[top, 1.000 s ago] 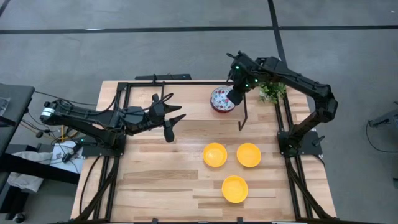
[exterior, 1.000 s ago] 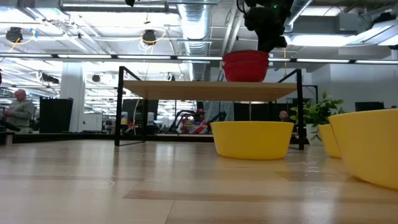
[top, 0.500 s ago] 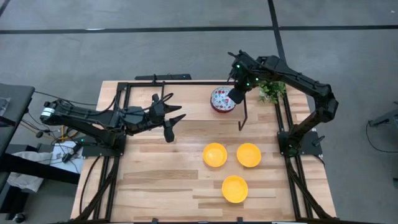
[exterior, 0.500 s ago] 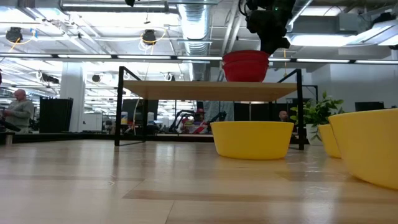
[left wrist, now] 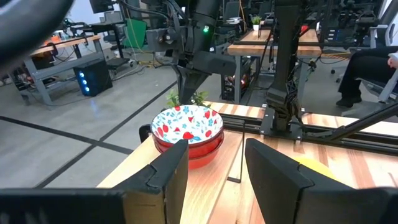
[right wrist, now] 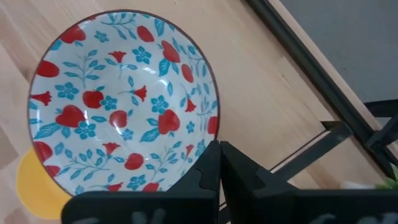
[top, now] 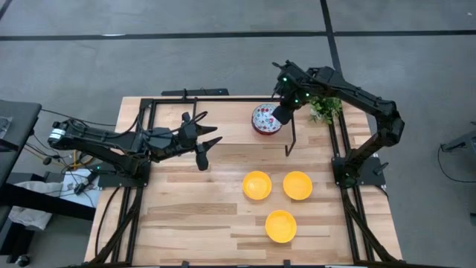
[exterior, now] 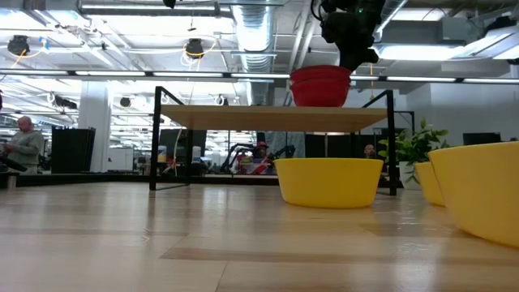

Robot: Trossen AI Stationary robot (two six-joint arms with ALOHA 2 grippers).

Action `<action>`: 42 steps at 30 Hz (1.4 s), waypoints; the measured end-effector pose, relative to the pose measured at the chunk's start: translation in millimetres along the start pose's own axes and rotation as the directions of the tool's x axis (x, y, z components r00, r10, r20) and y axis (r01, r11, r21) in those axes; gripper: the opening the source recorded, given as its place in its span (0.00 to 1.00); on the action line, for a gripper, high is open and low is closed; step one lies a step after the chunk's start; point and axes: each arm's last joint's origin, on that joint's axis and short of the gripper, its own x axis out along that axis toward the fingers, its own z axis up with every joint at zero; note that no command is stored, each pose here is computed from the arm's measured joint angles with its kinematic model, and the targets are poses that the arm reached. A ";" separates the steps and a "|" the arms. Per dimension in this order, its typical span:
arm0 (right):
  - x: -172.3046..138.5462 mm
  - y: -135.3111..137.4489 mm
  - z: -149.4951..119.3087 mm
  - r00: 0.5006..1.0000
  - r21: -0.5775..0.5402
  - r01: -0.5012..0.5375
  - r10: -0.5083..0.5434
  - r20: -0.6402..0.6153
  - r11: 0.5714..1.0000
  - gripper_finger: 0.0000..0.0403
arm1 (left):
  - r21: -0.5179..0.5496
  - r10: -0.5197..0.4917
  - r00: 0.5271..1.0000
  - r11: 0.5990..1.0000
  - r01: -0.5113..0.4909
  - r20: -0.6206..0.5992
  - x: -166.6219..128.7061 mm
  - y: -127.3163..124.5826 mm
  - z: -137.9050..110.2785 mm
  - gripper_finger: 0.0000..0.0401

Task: Pick & Place Mini bowls
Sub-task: Stack the red patterned bowl on the red patterned bowl on the shelf

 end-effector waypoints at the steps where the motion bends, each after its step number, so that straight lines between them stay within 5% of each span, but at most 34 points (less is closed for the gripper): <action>1: 0.1 1.0 0.3 1.000 0.003 -0.004 0.004 0.003 1.000 0.00 | 0.000 0.000 1.000 1.000 0.000 0.000 0.0 0.0 0.0 0.40; 24: 12.4 2.9 2.9 0.999 0.003 -0.010 0.010 -0.045 1.000 0.00 | 0.000 -0.003 1.000 1.000 0.003 0.001 -0.4 -0.7 0.1 0.40; 31: -3.8 3.8 1.1 0.999 0.002 -0.016 0.016 0.039 1.000 0.00 | 0.001 -0.014 1.000 1.000 0.014 0.002 -1.6 -2.9 0.2 0.40; 42: -8.9 47.3 12.7 0.963 -0.202 -0.130 0.172 0.207 0.971 0.00 | 0.006 -0.002 1.000 1.000 0.002 0.007 -0.3 -0.5 0.8 0.40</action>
